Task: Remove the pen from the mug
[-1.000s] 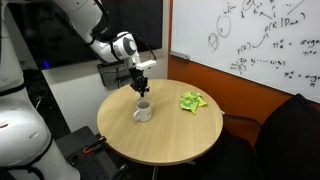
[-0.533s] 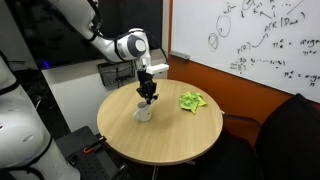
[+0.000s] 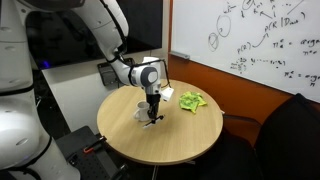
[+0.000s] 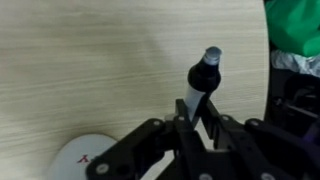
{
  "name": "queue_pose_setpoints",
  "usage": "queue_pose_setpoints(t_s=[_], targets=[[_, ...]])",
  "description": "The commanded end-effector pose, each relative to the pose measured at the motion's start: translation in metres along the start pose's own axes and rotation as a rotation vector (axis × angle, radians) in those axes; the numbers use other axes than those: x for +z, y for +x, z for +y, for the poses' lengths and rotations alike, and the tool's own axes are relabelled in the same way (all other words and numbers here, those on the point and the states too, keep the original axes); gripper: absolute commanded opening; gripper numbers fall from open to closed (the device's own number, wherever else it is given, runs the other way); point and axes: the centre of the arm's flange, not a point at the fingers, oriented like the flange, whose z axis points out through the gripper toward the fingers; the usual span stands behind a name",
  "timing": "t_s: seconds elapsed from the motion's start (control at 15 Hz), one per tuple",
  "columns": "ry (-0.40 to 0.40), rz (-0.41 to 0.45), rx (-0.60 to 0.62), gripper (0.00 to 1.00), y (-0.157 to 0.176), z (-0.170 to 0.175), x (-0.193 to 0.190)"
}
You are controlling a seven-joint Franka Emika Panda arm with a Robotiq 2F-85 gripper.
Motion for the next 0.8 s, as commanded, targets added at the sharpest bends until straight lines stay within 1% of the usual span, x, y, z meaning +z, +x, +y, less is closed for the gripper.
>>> queue_pose_setpoints(t_s=[0.0,0.07,0.13,0.27,0.33,0.4,0.53,0.73], targets=[[-0.027,0.071,-0.05,0.47,-0.003,0.011,0.024],[-0.029,0.055,-0.044,0.49,-0.002,0.012,0.028],[-0.017,0.032,-0.043,0.55,-0.002,0.013,0.029],[-0.023,-0.009,-0.049,0.69,0.0,0.01,0.016],[-0.014,-0.015,-0.026,0.78,0.004,0.009,0.002],[-0.023,-0.014,0.013,0.85,0.009,0.008,-0.014],[-0.013,0.01,0.09,0.99,0.023,0.006,-0.05],[0.002,0.067,0.211,1.0,0.043,-0.004,-0.098]])
